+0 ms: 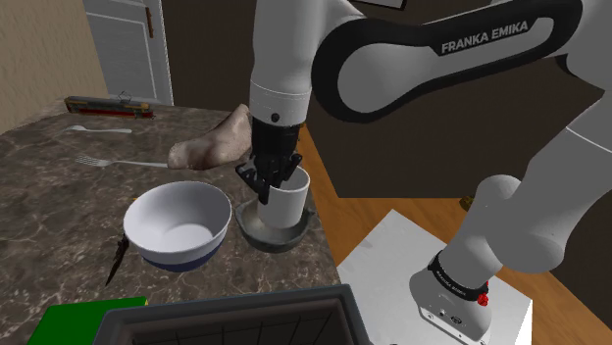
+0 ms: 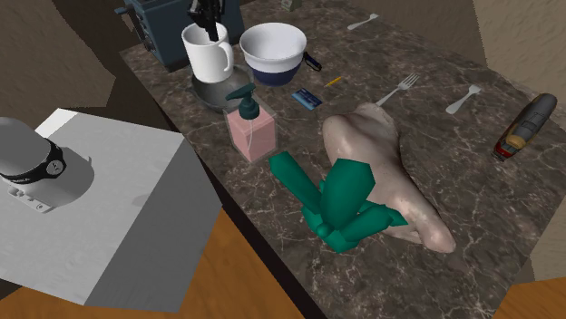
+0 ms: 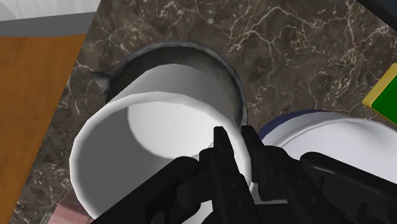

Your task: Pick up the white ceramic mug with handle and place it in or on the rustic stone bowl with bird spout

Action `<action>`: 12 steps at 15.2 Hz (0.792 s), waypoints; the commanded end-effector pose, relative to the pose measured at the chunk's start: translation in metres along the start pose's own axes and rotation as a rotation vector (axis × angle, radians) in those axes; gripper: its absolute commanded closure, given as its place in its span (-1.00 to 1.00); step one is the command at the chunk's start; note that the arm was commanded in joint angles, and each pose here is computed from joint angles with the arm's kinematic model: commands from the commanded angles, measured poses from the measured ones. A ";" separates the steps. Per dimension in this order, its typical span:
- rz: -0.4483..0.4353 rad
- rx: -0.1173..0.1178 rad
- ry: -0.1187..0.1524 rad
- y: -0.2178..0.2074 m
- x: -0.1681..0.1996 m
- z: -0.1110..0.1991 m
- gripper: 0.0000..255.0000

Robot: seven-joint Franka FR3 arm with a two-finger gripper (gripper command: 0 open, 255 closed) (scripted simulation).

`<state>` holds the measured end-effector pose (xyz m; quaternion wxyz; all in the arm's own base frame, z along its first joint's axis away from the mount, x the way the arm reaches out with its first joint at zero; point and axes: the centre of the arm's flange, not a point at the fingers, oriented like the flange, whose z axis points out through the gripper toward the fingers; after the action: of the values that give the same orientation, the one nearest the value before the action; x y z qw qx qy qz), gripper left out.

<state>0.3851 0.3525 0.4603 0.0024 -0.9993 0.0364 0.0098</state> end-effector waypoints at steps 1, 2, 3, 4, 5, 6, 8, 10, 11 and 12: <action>0.000 0.000 0.001 0.000 -0.001 0.006 1.00; 0.000 0.000 0.001 0.000 -0.001 0.006 1.00; 0.000 0.000 0.001 0.000 -0.001 0.006 1.00; 0.000 0.000 0.001 0.000 -0.001 0.006 1.00; 0.000 0.000 0.001 0.000 -0.001 0.006 1.00; 0.000 0.000 0.001 0.000 -0.001 0.006 1.00; 0.000 0.000 0.001 0.000 -0.001 0.006 1.00; 0.000 0.000 0.001 0.000 -0.001 0.006 -1.00; 0.000 0.000 0.001 0.000 -0.001 0.006 -1.00; 0.000 0.000 0.001 0.000 -0.001 0.006 -1.00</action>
<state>0.3844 0.3525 0.4547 0.0027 -0.9993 0.0364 0.0094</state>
